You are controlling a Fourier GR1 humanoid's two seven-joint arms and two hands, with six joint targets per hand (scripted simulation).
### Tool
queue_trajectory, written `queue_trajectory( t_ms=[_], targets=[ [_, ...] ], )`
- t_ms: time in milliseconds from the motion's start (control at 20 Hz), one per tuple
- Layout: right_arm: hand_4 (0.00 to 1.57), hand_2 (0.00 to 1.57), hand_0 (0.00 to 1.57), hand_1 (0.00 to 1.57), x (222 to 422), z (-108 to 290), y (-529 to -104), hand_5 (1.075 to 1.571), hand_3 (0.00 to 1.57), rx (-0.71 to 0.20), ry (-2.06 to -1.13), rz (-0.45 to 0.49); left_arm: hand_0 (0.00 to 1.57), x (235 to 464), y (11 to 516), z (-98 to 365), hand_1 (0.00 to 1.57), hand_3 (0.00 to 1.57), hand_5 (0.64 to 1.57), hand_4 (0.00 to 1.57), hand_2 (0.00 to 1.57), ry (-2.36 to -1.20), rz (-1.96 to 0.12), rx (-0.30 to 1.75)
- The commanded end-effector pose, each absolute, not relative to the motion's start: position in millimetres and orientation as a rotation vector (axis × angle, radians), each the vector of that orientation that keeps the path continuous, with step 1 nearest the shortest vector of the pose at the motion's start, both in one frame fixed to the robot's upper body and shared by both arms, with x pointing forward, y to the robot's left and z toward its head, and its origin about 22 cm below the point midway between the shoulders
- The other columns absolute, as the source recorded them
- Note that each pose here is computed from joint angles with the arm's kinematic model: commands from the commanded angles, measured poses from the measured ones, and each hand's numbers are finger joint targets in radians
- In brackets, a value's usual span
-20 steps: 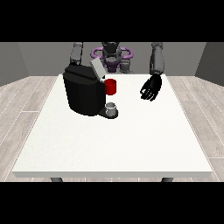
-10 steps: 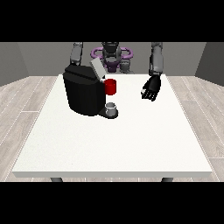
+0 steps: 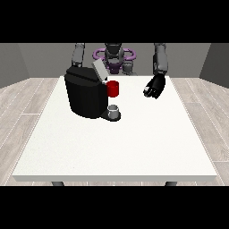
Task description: Insert the coffee pod into the coffee machine and close the lid
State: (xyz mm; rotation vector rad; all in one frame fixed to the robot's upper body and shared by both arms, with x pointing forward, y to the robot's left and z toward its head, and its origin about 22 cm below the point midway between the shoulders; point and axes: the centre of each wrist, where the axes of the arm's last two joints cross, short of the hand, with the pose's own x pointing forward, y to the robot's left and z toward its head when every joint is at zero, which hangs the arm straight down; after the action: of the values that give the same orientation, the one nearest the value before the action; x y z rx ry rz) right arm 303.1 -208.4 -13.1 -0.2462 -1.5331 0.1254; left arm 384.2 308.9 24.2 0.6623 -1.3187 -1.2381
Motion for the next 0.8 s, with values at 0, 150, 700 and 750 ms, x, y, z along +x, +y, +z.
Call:
queue_trajectory(
  t_ms=[0, 150, 700, 750],
  targets=[
    [0.00, 0.00, 0.00, 0.00, 294, -29, -210, 1.571, 0.00, -0.256, -1.454, 0.150, 1.45, 392, 282, 27, 1.45, 1.36, 1.571, 0.52, 1.44, -1.360, -1.199, 0.527],
    [0.00, 0.00, 0.00, 0.00, 304, -29, -211, 1.571, 0.00, -0.287, -1.445, 0.122, 1.42, 403, 290, 54, 1.42, 1.33, 1.571, 0.52, 1.41, -1.349, -1.226, 0.485],
    [0.00, 0.00, 0.00, 0.00, 294, -38, -204, 1.571, 0.00, -0.236, -1.411, 0.156, 1.33, 432, 259, 123, 1.33, 1.32, 1.571, 0.59, 1.35, -1.326, -1.267, 0.476],
    [0.00, 0.00, 0.00, 0.00, 311, -35, -208, 1.571, 0.00, -0.279, -1.426, 0.115, 1.33, 431, 202, 120, 1.33, 1.32, 1.571, 0.59, 1.35, -1.383, -1.298, 0.470]
  ],
)
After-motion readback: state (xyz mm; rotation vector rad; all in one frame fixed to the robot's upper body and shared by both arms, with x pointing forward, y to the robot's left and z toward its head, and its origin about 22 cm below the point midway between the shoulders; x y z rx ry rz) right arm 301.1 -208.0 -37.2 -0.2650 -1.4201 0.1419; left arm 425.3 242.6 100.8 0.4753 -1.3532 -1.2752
